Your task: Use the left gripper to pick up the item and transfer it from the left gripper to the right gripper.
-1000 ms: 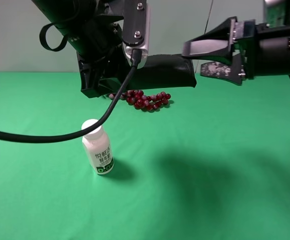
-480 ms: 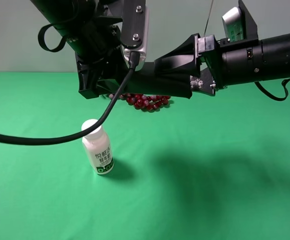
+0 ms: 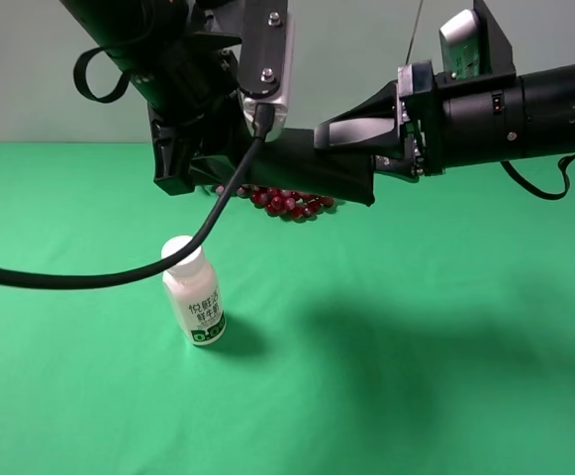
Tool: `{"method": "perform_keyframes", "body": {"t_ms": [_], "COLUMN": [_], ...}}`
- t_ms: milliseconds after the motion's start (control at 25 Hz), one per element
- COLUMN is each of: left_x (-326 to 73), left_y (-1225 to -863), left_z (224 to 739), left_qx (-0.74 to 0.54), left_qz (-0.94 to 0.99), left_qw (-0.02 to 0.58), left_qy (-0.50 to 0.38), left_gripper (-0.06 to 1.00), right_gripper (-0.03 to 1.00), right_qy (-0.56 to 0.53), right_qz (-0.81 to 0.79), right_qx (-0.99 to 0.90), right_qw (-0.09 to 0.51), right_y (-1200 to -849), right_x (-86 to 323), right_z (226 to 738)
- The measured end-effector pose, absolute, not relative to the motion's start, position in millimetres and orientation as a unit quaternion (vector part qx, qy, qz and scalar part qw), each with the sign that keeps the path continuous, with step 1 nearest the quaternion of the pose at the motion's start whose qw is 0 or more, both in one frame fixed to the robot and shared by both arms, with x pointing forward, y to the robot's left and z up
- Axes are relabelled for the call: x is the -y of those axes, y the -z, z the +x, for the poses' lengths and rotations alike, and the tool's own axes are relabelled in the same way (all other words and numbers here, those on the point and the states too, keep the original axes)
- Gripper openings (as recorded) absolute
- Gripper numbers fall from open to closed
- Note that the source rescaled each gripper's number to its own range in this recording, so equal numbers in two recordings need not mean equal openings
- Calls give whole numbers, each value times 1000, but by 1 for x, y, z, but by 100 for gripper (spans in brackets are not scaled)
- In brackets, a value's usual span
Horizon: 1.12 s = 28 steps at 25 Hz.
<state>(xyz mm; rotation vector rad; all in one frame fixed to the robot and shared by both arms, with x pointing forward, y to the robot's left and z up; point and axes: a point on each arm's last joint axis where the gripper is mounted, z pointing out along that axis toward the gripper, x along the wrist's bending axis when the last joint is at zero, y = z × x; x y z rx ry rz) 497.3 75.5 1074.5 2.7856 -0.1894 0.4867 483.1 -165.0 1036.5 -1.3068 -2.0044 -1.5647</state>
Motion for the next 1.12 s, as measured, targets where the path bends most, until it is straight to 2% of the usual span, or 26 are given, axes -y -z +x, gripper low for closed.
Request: {"method": "perform_keyframes", "body": {"t_ms": [720, 760, 840, 880, 960, 1000, 1120], "left_x": [-76, -75, -75, -75, -74, -74, -73], "left_y": [-1075, -1075, -1075, -1075, -1076, -1077, -1077], "left_z": [497, 498, 497, 498, 498, 498, 499], "left_qx": [67, 67, 66, 65, 63, 62, 62], "left_qz": [971, 971, 971, 970, 968, 968, 967], "left_qw": [153, 153, 154, 158, 165, 166, 168], "left_qy": [-171, -171, -170, -173, -178, -178, -181], "left_gripper": [1, 8, 39, 55, 74, 80, 86], "right_gripper": [40, 37, 11, 7, 7, 7, 7], "right_qy": [545, 546, 549, 548, 545, 545, 545], "right_qz": [-453, -451, -446, -444, -443, -442, -440], "right_qx": [690, 691, 691, 693, 696, 697, 698], "right_qw": [144, 145, 151, 149, 149, 149, 150], "right_y": [-1037, -1038, -1038, -1038, -1037, -1037, -1037], "right_x": [165, 165, 164, 164, 164, 164, 164], "right_z": [483, 483, 482, 482, 482, 482, 481]}}
